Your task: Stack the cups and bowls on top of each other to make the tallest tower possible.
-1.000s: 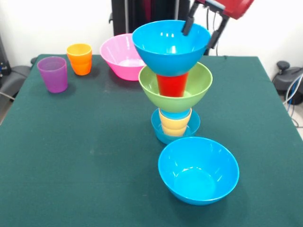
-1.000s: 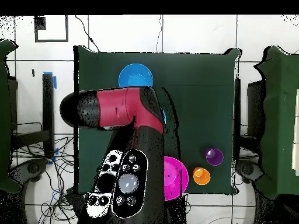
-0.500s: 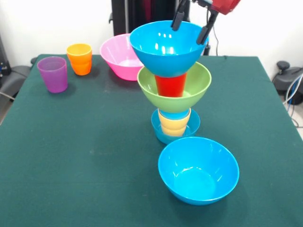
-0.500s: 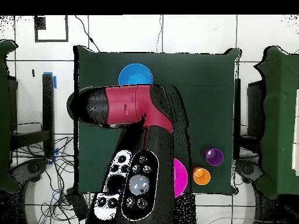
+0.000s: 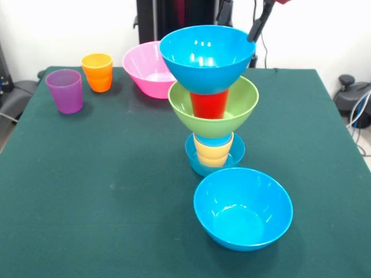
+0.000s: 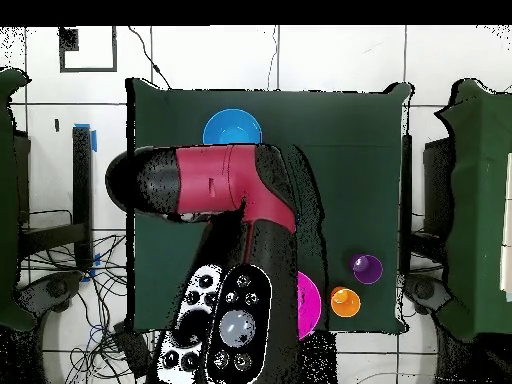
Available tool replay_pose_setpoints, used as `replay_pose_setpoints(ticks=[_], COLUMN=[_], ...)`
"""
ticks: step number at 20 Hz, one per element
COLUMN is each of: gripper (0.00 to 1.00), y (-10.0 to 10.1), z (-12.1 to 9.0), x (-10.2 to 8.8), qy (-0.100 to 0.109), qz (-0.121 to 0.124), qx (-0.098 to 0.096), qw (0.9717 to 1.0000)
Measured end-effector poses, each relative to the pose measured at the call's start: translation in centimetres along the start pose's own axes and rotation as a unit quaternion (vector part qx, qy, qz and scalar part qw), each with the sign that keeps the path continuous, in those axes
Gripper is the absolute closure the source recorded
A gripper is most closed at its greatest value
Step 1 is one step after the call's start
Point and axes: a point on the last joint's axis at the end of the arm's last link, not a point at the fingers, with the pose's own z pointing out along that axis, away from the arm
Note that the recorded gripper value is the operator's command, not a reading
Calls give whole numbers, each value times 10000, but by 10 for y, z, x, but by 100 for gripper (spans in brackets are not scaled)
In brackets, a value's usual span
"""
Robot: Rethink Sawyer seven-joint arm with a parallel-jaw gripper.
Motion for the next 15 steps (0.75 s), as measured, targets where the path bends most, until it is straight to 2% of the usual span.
replay_pose_setpoints(ticks=[5, 10, 15], gripper=[0, 0, 0], y=[-10, -24, -42], z=[-16, -28, -44], x=[-1, -2, -9], qy=[43, 100, -58], qz=[74, 156, 246], qx=[55, 238, 386], qw=[9999, 9995, 9989])
